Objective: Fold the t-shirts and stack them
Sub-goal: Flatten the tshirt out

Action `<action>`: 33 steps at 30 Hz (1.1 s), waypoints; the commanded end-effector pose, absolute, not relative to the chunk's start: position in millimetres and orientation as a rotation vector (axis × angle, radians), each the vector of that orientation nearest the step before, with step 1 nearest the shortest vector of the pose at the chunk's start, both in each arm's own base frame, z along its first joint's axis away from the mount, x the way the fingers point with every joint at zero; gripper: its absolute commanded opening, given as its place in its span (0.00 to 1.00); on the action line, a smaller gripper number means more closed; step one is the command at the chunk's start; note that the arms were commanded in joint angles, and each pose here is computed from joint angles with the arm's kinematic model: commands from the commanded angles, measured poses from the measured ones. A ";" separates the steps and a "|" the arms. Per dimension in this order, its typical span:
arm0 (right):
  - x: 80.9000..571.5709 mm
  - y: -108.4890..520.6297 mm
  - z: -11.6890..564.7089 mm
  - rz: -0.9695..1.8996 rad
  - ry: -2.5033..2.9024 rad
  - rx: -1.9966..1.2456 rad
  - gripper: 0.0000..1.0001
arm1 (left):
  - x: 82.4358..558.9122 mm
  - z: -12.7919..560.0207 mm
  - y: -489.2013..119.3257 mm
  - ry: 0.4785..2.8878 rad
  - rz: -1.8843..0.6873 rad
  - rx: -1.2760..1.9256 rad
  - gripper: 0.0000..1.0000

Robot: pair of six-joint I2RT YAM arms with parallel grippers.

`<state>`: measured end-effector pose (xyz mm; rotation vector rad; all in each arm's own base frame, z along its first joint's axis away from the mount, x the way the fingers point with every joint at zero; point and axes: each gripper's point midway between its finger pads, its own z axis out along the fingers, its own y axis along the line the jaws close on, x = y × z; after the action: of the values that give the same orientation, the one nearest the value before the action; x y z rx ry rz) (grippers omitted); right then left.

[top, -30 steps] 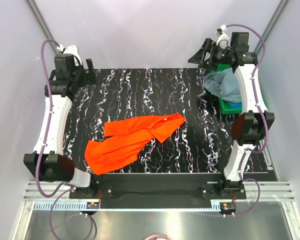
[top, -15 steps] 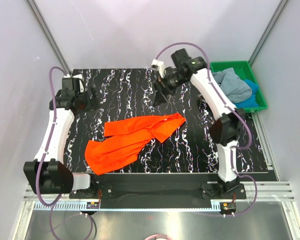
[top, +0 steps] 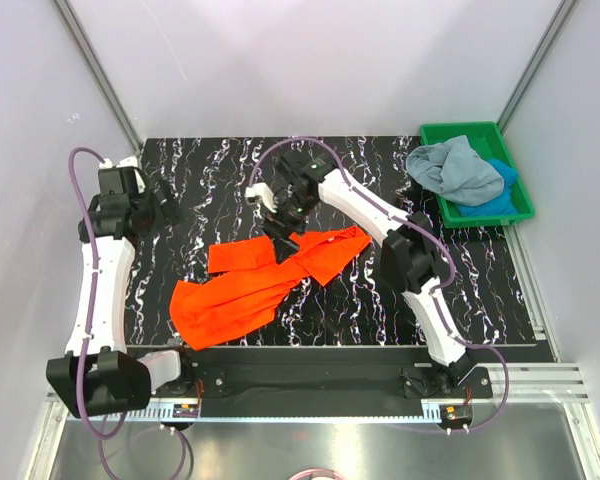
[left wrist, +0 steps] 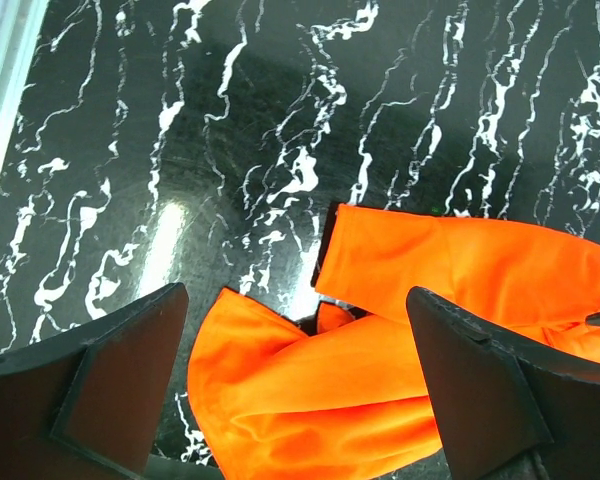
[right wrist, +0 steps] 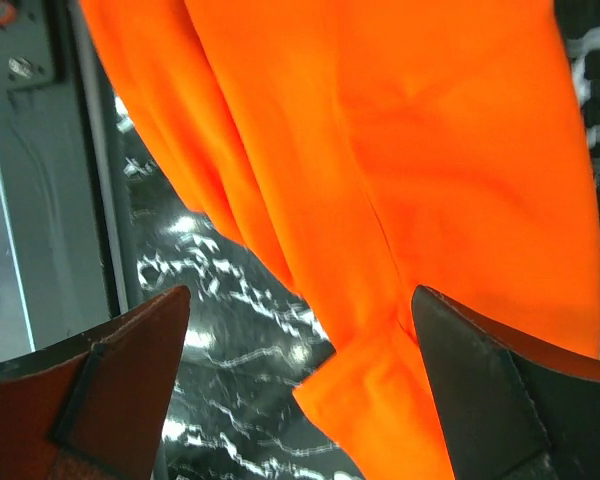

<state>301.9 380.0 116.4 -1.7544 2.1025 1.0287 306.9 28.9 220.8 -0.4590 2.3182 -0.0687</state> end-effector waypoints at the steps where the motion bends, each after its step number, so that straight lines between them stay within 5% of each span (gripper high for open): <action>1: 308.4 415.2 178.2 1.080 1.864 -1.707 1.00 | 308.1 234.3 33.6 2.249 -0.072 -0.443 0.99; 21: 258.7 503.3 118.4 1.160 1.753 -1.837 0.88 | 291.1 242.0 45.2 2.195 -0.091 -0.518 0.98; 33: 312.9 508.2 61.0 0.816 1.907 -1.697 0.66 | 281.0 244.6 38.4 2.166 -0.154 -0.533 0.97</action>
<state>281.4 503.6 69.7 -1.7901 1.8892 0.9814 279.9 44.6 238.2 -0.5404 2.2042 -0.0998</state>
